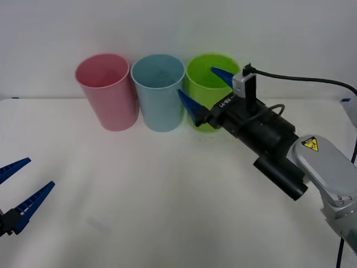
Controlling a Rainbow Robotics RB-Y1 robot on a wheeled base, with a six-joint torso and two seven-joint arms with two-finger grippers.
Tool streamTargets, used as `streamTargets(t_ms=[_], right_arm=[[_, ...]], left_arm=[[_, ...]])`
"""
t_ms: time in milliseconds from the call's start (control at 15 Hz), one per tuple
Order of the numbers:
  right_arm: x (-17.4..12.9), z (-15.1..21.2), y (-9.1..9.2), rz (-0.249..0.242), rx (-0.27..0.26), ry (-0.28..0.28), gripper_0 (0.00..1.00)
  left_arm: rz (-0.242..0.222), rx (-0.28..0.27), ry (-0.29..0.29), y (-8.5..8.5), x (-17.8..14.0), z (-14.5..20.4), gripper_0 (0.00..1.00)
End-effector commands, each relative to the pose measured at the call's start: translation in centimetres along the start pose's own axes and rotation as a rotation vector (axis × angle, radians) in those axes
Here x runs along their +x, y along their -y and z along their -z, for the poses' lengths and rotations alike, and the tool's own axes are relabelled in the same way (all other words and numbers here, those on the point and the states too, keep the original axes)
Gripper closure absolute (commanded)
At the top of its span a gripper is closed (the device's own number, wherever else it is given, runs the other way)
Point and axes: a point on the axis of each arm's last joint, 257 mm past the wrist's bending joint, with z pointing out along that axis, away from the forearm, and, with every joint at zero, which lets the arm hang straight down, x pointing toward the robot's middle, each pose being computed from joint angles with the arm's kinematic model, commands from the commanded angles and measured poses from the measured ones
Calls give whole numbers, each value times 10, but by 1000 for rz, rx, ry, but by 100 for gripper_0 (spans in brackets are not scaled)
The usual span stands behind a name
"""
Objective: Grasp the object on the table and drop it into the matching bin: aluminum can to the light blue bin, PET bottle to the pink bin.
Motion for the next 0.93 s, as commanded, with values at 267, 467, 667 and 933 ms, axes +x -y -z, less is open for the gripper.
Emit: streamTargets(t_ms=[267, 467, 667, 933], right_arm=[[32, 88, 15, 23, 6, -81, 0], [45, 127, 18, 52, 38, -118, 0], [57, 169, 23, 111, 34, -145, 0], [71, 227, 20, 94, 31, -188, 0]], left_arm=[[0, 0, 0, 0, 0, 0, 0], [0, 0, 0, 0, 0, 0, 0], [0, 0, 0, 0, 0, 0, 0], [0, 0, 0, 0, 0, 0, 0]])
